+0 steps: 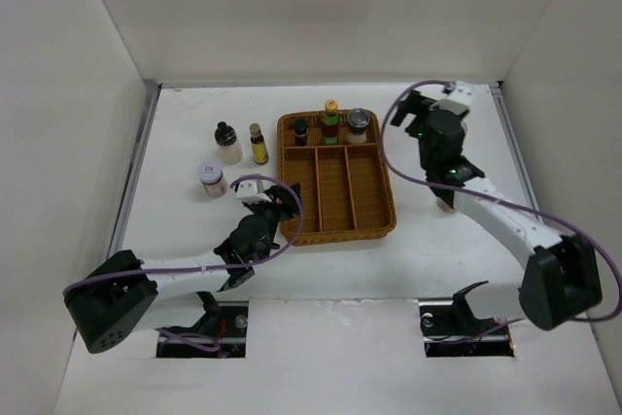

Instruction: Organize the condiment bottles

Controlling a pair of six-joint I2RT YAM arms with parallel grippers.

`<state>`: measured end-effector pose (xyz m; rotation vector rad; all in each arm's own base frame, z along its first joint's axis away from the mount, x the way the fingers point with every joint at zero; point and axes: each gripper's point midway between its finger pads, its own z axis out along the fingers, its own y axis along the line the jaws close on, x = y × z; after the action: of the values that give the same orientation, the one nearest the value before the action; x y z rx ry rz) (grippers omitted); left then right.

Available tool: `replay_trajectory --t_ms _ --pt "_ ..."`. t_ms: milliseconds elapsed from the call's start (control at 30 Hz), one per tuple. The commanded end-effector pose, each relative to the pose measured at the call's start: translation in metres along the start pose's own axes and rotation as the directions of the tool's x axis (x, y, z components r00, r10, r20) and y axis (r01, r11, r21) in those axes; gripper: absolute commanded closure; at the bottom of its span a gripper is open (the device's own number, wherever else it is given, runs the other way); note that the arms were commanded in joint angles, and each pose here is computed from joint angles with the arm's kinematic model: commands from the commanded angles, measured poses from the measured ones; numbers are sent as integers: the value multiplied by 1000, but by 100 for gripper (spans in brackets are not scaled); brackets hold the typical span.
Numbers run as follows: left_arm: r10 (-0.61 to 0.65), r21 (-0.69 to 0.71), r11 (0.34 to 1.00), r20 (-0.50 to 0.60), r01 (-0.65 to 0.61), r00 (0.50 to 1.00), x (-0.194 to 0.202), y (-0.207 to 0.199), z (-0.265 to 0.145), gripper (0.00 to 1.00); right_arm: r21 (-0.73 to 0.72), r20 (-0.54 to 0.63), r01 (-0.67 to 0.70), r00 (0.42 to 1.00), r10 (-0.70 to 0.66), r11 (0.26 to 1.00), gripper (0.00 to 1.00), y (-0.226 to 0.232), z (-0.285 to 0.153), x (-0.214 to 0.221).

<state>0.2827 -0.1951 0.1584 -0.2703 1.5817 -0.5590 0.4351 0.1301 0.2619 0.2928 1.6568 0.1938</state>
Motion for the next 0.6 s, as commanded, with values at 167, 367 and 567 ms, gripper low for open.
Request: replay_trajectory --t_ms 167,367,567 --pt "-88 68 994 37 86 995 -19 -26 5 44 447 -6 49 999 -52 893 0 -147 -12 -6" --pt "-89 66 994 40 87 995 -20 -25 5 44 435 -124 109 990 -61 894 0 -161 22 13" --pt "-86 60 995 40 84 995 -19 -23 6 43 472 -141 110 989 -48 875 0 -180 30 20"
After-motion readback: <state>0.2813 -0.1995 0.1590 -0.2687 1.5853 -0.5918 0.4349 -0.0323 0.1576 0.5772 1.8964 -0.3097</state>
